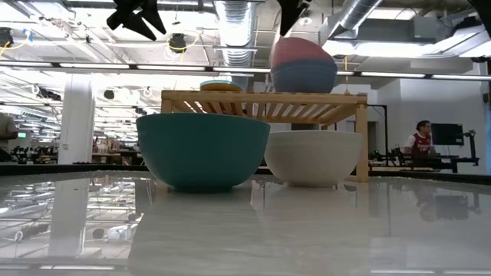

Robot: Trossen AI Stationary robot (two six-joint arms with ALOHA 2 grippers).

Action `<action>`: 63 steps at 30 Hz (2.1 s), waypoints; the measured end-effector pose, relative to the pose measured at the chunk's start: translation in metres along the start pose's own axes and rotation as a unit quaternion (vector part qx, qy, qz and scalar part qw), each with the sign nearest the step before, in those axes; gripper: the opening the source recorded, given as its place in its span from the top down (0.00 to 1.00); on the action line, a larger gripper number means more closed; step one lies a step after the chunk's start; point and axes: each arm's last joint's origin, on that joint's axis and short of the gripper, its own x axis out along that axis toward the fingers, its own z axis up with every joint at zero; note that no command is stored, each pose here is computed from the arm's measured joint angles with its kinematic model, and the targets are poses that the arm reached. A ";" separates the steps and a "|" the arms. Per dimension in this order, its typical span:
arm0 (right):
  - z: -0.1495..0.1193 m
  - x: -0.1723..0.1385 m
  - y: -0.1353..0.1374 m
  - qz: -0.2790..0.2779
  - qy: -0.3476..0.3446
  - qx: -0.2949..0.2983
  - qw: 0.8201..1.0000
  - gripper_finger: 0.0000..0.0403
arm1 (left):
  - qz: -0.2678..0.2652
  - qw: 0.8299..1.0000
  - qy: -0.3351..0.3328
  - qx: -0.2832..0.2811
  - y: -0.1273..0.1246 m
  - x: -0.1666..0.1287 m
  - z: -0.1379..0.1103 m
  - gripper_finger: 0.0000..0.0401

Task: Place and stack bowls onto a shelf
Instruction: Stack the pink bowl on top of the blue bowl on the shelf

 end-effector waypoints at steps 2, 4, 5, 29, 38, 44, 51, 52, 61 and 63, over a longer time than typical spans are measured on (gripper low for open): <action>0.000 0.006 0.004 0.001 0.002 0.000 1.000 0.92 | 0.000 1.000 0.000 0.000 0.000 0.000 0.000 0.52; -0.002 0.012 0.009 0.010 0.010 -0.003 1.000 0.91 | 0.000 1.000 0.000 0.000 0.000 0.000 0.000 0.52; -0.003 0.014 0.011 0.017 0.015 -0.005 1.000 0.92 | 0.000 1.000 0.000 0.000 0.000 0.000 0.000 0.52; 0.005 0.027 0.006 0.016 0.001 -0.031 0.999 0.93 | 0.000 1.000 0.000 -0.003 0.000 0.000 0.000 0.52; -0.002 0.042 0.012 0.022 0.027 -0.066 0.997 0.95 | 0.000 1.000 0.000 -0.003 0.000 0.000 0.000 0.52; 0.008 0.022 0.005 0.000 -0.026 -0.040 0.999 0.92 | 0.000 1.000 0.000 -0.004 0.000 0.000 0.000 0.52; 0.008 0.032 0.008 0.035 -0.011 -0.047 0.998 0.96 | 0.000 1.000 0.000 -0.003 0.000 0.000 0.000 0.52; 0.006 0.034 0.008 0.039 -0.002 -0.045 0.998 0.96 | 0.000 1.000 0.000 -0.003 0.000 0.000 0.000 0.52; 0.001 0.052 0.020 0.063 0.050 -0.055 0.995 0.93 | 0.000 1.000 0.000 -0.002 0.000 0.000 0.000 0.52; 0.001 0.050 0.021 0.051 0.048 -0.072 0.995 0.95 | 0.000 1.000 0.000 -0.002 0.000 0.000 0.000 0.52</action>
